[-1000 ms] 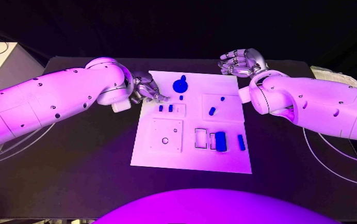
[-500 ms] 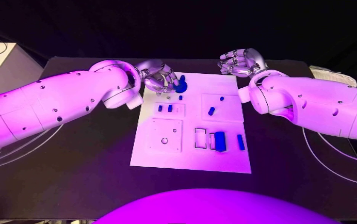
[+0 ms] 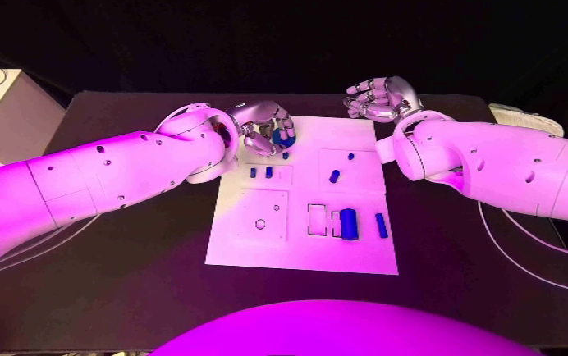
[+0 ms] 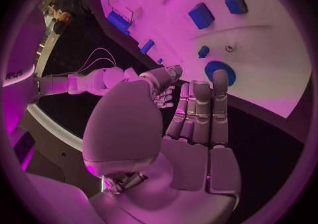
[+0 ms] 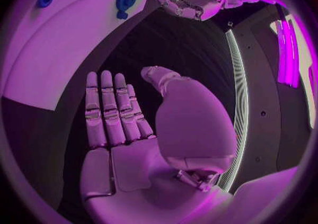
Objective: Assemble the parts on the task board
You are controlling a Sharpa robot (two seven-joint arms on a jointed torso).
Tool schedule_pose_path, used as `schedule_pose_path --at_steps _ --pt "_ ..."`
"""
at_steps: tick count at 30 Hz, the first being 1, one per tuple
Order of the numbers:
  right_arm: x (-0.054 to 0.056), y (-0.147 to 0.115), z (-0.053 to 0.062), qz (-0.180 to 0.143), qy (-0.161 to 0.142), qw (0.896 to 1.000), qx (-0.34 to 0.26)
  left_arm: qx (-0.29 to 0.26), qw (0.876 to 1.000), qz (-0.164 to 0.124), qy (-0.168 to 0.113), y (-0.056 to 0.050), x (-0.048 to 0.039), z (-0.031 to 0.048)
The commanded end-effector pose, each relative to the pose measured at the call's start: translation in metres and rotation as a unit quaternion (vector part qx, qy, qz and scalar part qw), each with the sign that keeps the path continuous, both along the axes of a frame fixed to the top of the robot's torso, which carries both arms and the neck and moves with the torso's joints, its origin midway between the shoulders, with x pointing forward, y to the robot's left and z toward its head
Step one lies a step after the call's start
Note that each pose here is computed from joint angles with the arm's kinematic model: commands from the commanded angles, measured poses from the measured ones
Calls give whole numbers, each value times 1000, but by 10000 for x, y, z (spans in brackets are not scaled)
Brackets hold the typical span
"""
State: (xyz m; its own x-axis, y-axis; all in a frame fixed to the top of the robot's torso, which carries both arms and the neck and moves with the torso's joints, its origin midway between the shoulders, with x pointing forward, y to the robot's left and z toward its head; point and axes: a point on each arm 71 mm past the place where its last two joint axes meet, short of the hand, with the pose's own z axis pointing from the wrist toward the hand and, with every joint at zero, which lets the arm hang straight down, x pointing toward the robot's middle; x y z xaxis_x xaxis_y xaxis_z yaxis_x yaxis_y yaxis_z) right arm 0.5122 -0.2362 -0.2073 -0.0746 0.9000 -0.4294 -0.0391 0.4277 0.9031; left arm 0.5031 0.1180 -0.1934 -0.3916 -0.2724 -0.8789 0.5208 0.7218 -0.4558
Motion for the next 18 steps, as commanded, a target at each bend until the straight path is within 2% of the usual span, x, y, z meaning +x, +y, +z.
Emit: schedule_pose_path --at_steps 1,10,18 --pt "-11 31 6 13 -4 1000 3 60 997 -11 -40 -61 13 -33" --pt "-14 40 8 14 -4 1000 4 114 993 -19 -22 -151 55 -151" --pt "-16 43 10 14 -5 1000 4 125 992 -27 -20 -211 75 -183"
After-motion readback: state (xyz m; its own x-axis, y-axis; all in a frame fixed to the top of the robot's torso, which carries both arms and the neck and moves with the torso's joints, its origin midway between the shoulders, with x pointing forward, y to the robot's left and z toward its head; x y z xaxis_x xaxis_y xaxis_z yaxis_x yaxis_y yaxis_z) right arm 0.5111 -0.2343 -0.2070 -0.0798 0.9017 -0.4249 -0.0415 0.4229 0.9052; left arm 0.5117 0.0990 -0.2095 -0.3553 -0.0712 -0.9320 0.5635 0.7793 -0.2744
